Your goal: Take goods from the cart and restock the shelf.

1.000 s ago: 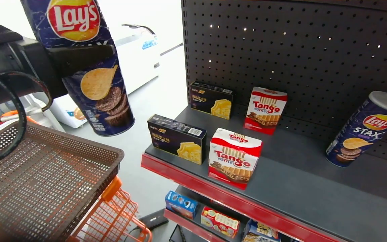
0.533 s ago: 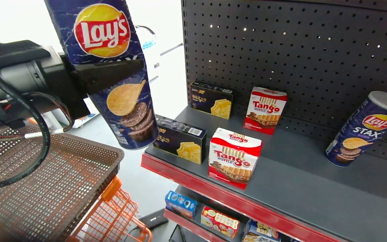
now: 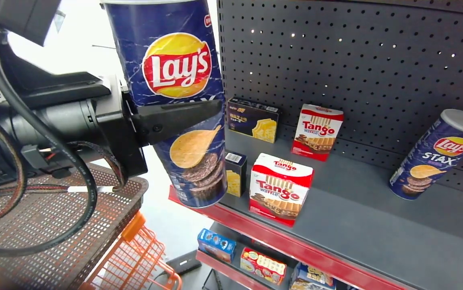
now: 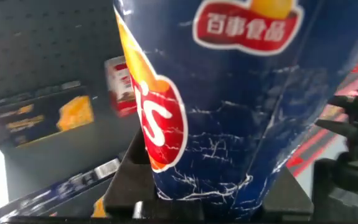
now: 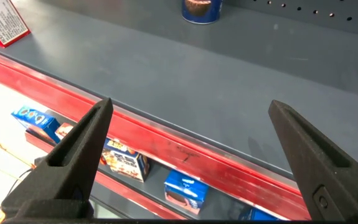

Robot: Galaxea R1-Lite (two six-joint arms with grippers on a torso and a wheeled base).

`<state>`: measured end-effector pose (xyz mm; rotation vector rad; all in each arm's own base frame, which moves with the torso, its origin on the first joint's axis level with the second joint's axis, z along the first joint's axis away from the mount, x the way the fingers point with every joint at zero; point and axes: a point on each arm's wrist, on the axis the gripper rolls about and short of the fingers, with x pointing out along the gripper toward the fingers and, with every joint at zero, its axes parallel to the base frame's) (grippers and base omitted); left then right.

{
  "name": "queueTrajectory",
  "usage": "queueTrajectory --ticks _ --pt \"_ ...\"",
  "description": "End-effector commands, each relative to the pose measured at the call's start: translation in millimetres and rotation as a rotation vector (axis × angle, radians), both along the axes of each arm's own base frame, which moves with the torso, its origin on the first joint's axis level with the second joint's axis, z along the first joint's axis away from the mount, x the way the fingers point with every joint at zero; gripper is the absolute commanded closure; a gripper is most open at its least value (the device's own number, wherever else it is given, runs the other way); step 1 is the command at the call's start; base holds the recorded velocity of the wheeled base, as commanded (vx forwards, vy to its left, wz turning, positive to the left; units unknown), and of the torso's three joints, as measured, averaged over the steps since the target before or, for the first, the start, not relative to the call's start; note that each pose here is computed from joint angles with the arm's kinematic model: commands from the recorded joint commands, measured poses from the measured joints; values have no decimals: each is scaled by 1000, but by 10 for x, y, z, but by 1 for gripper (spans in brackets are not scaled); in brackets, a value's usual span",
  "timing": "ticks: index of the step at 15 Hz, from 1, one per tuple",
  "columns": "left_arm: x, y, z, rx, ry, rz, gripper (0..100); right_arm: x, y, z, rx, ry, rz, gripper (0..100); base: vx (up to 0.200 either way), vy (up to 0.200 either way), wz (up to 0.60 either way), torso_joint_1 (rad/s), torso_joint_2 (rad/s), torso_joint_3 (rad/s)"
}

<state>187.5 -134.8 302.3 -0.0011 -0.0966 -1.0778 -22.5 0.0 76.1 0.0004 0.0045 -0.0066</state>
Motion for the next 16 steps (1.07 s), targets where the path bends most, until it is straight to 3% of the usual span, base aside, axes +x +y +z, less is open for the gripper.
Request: queueTrajectory --ticks 1,4,14,16 --pt "-14 -42 26 -4 -12 -49 100 1 0 0 0 2 2 0 0 0 0 0 0 0" --pt "-26 -68 40 -8 -20 -78 100 1 0 0 0 2 2 0 0 0 0 0 0 0" --pt "-17 -101 74 -13 -34 -108 100 1 0 0 1 2 2 0 0 0 -600 3 0 2" --pt "-21 -98 77 -14 -35 -107 100 1 0 1 3 0 0 0 0 0 0 0 0 0"
